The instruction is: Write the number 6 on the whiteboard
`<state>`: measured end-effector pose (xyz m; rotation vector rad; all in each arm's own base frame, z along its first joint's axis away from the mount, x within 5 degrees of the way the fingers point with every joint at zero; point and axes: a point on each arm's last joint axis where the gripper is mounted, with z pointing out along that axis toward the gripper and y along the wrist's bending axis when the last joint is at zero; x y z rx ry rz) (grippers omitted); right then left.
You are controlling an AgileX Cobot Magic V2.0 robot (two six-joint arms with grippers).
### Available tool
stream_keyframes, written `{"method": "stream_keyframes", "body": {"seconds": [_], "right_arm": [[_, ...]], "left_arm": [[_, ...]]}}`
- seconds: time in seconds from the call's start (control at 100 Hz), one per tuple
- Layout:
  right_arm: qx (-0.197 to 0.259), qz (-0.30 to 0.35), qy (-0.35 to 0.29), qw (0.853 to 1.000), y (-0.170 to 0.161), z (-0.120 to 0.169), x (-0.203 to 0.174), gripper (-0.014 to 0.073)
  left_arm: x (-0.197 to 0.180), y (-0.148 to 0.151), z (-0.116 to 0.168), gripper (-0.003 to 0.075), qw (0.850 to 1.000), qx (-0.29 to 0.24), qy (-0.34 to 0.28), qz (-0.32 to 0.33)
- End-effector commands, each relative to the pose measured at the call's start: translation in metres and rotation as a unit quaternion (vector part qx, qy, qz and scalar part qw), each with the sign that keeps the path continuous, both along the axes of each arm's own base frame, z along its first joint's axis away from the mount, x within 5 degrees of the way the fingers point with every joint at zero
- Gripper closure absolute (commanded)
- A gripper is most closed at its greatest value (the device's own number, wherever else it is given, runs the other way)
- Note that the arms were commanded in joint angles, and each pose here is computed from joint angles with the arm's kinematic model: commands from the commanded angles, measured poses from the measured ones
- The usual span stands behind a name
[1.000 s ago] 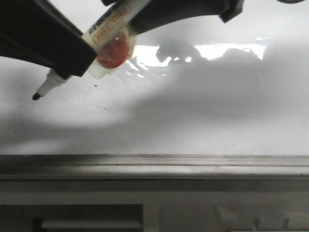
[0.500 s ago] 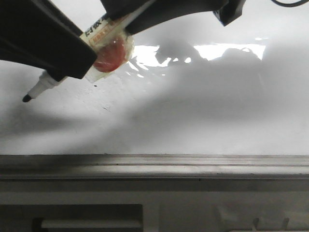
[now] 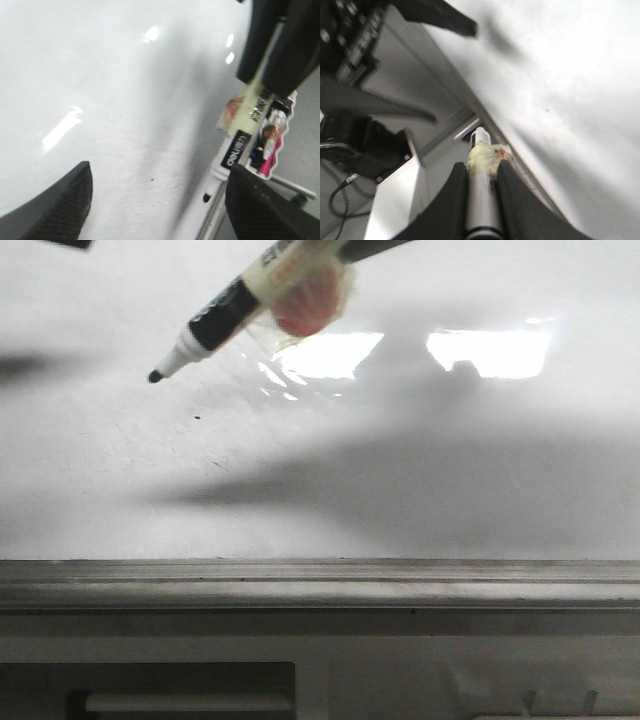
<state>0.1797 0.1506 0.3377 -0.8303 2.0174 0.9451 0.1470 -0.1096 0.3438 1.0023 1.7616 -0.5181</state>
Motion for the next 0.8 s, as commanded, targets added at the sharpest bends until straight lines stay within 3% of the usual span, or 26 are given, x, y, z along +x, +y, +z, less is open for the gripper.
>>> {"method": "stream_keyframes", "body": {"seconds": [0.0, 0.34, 0.79], "right_arm": [[0.033, -0.050, -0.058, 0.997, -0.013, 0.015, -0.012, 0.0645], [0.064, -0.155, -0.139, 0.976, -0.042, 0.020, -0.031, 0.0645], [0.046, -0.236, -0.148, 0.959, -0.043, 0.009, 0.000, 0.0645]], "left_arm": [[-0.006, 0.015, 0.017, 0.0209, 0.997, -0.063, -0.017, 0.051], [-0.012, 0.052, 0.002, 0.0209, 0.977, -0.109, -0.024, 0.181], [-0.011, 0.055, 0.003, 0.0209, 0.974, -0.118, -0.024, 0.193]]}}
